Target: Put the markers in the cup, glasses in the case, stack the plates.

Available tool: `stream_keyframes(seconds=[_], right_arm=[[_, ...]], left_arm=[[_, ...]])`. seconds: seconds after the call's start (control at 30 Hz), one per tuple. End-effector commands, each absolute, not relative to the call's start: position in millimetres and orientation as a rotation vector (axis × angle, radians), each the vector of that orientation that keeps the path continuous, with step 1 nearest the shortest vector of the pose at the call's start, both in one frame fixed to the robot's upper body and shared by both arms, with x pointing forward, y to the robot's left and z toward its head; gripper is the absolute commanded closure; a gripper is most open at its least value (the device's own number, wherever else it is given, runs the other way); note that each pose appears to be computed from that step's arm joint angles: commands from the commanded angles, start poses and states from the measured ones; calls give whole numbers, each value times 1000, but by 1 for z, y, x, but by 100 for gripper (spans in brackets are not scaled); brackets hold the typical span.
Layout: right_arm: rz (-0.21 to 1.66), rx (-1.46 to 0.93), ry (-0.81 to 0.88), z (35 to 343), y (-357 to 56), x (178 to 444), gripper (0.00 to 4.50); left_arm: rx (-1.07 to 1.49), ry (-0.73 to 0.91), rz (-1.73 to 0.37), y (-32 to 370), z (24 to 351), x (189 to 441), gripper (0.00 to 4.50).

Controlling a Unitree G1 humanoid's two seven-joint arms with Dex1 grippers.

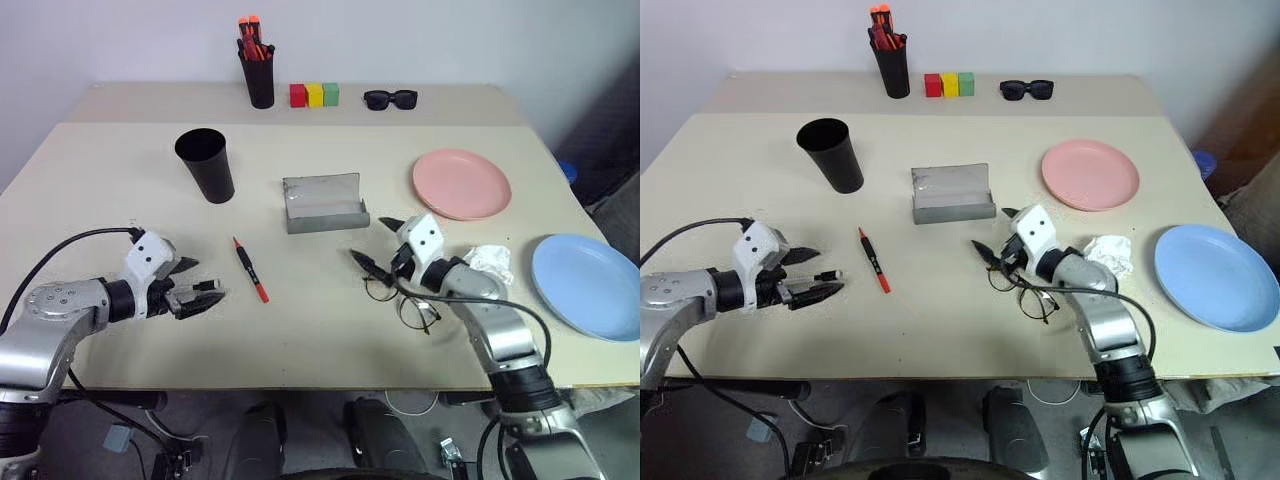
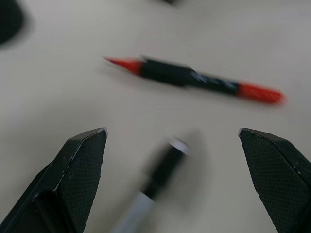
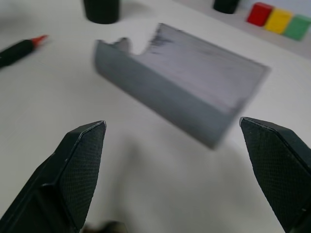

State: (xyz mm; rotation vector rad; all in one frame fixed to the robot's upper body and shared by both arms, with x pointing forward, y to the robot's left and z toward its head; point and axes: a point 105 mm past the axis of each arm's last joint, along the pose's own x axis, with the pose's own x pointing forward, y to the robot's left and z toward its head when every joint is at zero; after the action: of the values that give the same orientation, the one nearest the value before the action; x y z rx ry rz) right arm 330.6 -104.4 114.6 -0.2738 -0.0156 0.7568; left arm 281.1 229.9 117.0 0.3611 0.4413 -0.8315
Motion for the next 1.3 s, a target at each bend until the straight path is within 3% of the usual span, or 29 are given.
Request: stream_keyframes(seconds=[0.03, 0.27, 0.33, 0.57, 0.6, 0.73, 0.9, 1.13, 1.3], right_arm=[[855, -286, -68, 125, -87, 310, 0], [932, -291, -67, 122, -75, 300, 0], [944, -303, -68, 120, -73, 299, 0], [945, -314, -73, 116, -70, 299, 0], [944, -312, -76, 116, -69, 300, 0], [956, -300, -96, 121, -65, 300, 0], [963, -246, -158, 139, -57, 306, 0], [789, -138, -305, 174, -43, 335, 0], [791, -56, -362, 186, -14, 337, 0]], left_arm=[[467, 500, -936, 229, 113, 286, 2], [514, 582, -1030, 227, 100, 293, 2], [508, 585, -1037, 224, 98, 296, 79], [507, 581, -1034, 226, 96, 293, 424], [510, 584, -1027, 228, 96, 292, 442], [480, 549, -967, 237, 104, 287, 442], [271, 350, -812, 251, 150, 288, 442], [63, -189, -268, 287, 251, 333, 442], [46, -369, -65, 279, 289, 358, 442]])
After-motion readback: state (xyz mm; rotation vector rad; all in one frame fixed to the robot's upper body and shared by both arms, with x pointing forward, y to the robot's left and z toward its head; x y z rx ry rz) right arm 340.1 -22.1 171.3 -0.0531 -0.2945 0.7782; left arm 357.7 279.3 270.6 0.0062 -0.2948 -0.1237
